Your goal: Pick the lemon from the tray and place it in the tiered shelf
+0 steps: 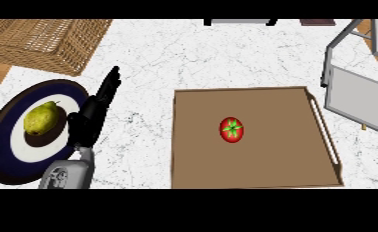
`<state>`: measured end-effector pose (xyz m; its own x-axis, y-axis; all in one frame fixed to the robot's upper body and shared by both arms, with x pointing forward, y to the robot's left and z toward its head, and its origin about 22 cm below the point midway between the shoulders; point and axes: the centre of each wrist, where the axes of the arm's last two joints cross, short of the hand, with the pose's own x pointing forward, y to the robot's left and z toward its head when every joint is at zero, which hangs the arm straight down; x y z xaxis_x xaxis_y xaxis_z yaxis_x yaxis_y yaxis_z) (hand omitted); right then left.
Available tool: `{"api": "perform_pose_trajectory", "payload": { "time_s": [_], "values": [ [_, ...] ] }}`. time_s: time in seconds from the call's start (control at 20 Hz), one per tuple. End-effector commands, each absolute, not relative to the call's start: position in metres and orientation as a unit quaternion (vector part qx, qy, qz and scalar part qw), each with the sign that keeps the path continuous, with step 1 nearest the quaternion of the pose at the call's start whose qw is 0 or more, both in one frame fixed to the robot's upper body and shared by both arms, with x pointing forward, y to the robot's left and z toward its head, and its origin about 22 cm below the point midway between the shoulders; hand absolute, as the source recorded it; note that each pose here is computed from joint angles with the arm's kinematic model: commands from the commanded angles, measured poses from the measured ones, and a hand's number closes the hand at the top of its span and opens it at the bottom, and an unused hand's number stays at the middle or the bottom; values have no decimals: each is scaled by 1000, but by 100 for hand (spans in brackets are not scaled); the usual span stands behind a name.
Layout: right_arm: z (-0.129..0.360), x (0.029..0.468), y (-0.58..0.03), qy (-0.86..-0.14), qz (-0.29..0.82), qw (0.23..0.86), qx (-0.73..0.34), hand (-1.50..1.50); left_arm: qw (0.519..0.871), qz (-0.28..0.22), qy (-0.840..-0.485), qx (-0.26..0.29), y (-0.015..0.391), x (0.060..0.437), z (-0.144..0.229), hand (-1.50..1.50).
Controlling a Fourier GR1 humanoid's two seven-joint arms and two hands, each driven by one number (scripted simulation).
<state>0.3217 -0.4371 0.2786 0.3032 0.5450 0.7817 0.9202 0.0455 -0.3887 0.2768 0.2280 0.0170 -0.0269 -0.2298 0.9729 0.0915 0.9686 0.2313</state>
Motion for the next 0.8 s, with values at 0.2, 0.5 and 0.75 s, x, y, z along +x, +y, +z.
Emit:
{"api": "perform_pose_trajectory", "payload": {
  "time_s": [0.2, 0.5, 0.75],
  "values": [
    [334, 294, -429, -616, -322, 405, -594, -150, 695, -119, -707, 54, 228, 283, 13, 0],
    [374, 229, -460, -573, -395, 375, -612, -150, 698, -116, -705, 50, 223, 271, 9, 0],
    [366, 177, -474, -513, -403, 453, -608, -150, 700, -101, -704, 66, 239, 276, 11, 0]
  ]
}}
